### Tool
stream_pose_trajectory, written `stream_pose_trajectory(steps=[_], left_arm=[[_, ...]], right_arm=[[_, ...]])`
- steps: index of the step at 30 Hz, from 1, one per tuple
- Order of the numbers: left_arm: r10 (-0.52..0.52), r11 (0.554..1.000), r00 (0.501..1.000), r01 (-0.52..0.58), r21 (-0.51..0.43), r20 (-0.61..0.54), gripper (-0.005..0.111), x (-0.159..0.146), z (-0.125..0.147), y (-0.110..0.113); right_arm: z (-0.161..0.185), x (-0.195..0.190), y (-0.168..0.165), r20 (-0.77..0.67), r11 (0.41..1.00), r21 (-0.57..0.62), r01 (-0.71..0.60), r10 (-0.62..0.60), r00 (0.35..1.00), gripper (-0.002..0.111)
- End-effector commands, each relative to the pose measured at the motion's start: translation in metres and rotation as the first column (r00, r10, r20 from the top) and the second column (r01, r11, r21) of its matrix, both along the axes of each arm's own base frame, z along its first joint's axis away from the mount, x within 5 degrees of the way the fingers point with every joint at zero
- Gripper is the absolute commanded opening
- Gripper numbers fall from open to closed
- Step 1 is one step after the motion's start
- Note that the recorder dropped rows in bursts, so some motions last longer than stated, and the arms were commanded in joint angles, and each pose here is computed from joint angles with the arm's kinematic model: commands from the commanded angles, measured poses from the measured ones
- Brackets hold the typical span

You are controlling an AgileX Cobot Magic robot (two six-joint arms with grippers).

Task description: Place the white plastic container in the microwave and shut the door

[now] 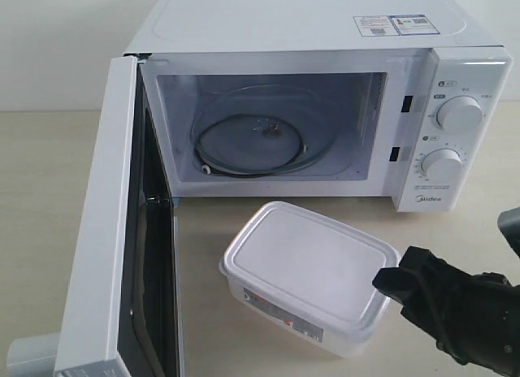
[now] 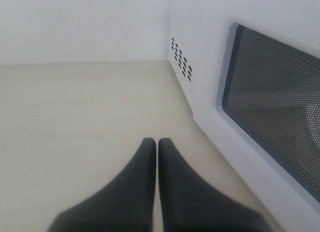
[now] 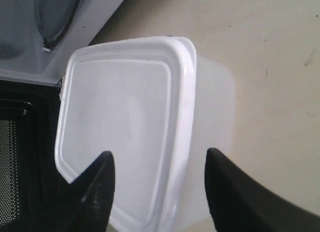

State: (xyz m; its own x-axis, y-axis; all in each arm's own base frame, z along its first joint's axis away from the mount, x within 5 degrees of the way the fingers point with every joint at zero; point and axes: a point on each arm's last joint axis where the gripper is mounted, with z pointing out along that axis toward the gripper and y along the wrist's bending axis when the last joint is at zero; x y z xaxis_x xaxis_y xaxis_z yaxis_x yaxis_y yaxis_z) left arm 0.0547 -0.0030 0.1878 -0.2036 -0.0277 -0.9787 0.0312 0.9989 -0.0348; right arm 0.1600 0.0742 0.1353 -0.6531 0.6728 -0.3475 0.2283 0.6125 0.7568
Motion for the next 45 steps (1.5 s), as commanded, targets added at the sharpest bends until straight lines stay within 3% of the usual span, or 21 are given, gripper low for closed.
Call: stream_pose_trajectory(steps=[1, 6, 12, 29, 36, 45], left_arm=[[0.002, 1.000, 1.000, -0.002, 0.003, -0.001, 0.004, 0.000, -0.001, 0.000], [0.002, 1.000, 1.000, -0.002, 0.003, -0.001, 0.004, 0.000, -0.001, 0.000], [0.002, 1.000, 1.000, -0.002, 0.003, -0.001, 0.004, 0.000, -0.001, 0.000], [0.002, 1.000, 1.000, -0.002, 0.003, -0.001, 0.004, 0.000, -0.001, 0.000], [0.002, 1.000, 1.000, -0.002, 0.003, -0.001, 0.004, 0.000, -0.001, 0.000], [0.002, 1.000, 1.000, -0.002, 0.003, -0.001, 0.004, 0.000, -0.001, 0.000]], right_arm=[[-0.002, 0.002, 0.000, -0.027, 1.000, -0.025, -0.006, 0.006, 1.000, 0.052], [-0.013, 0.003, 0.001, -0.075, 0.999, -0.034, -0.004, 0.001, 0.997, 0.052], [-0.015, 0.011, 0.007, -0.004, 0.999, 0.034, -0.013, 0.013, 1.000, 0.052], [-0.014, 0.015, 0.007, -0.005, 1.000, 0.018, -0.005, 0.005, 1.000, 0.052], [-0.015, 0.015, 0.007, -0.015, 1.000, 0.011, -0.004, 0.004, 1.000, 0.025], [-0.019, 0.013, 0.006, -0.054, 1.000, -0.014, -0.002, 0.001, 0.999, 0.028]])
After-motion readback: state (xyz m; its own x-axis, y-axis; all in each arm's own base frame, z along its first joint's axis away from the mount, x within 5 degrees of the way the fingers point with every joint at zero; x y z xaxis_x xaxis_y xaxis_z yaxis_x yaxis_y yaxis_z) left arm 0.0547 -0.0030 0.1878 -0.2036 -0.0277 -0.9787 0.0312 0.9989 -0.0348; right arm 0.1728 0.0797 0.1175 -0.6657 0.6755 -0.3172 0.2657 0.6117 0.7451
